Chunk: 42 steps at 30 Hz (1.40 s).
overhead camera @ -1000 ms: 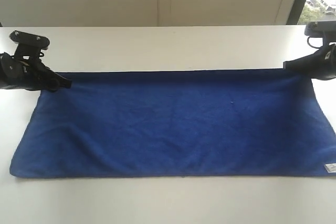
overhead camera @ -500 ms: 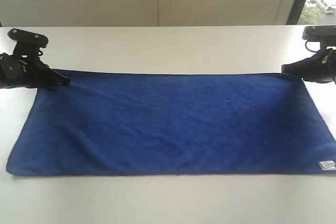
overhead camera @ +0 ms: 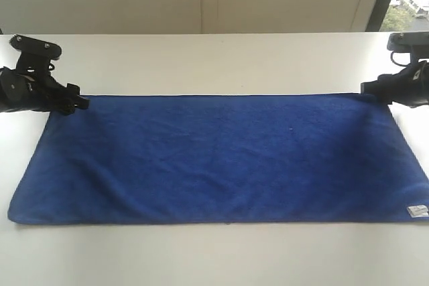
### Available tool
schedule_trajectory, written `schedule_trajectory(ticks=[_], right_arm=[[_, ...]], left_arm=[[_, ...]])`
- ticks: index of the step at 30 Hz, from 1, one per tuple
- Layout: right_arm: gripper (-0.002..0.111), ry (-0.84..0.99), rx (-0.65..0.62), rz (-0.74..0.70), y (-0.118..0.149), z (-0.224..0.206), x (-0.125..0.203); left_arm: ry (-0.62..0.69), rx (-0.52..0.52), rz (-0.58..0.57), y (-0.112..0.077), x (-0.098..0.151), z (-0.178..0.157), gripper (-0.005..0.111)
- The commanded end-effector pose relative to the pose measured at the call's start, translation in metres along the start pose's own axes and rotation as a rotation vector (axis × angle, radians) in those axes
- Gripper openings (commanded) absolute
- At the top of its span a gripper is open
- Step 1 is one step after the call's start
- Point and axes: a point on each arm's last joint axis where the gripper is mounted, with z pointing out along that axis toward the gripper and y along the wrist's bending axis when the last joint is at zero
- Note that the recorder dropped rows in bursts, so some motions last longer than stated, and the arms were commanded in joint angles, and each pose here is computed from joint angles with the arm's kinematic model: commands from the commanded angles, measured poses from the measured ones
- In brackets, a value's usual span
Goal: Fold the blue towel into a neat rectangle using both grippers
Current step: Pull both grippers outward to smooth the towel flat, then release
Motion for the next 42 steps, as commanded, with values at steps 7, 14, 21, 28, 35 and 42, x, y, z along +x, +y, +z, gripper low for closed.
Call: schedule_trajectory(ticks=[7,14,21,28,35,42], right_arm=[[0.046,0.036,0.043,0.013,-0.008,-0.058,-0.028],[0.013,0.184,0.052,0.08,-0.009,-0.084,-0.024],[0.0,0.294,0.018,0.169,-0.003,-0.087,-0.005],[0.012,0.325,-0.036,0.217,0.004,-0.085,0.004],[0.058,0.393,-0.127,0.218,0.012,-0.072,0.008],[0.061,0.417,-0.129,0.182,0.012,-0.058,0.01]], left_arm=[[0.023,0.083,-0.025,0.005,-0.035,-0.048,0.07],[0.203,0.218,-0.019,-0.003,-0.03,-0.071,0.023],[0.388,0.315,-0.046,-0.012,-0.014,-0.078,0.0],[0.442,0.323,-0.115,-0.014,-0.011,-0.081,0.0],[0.524,0.294,-0.249,0.006,-0.004,-0.086,0.0],[0.563,0.274,-0.306,0.041,-0.005,-0.111,0.0]])
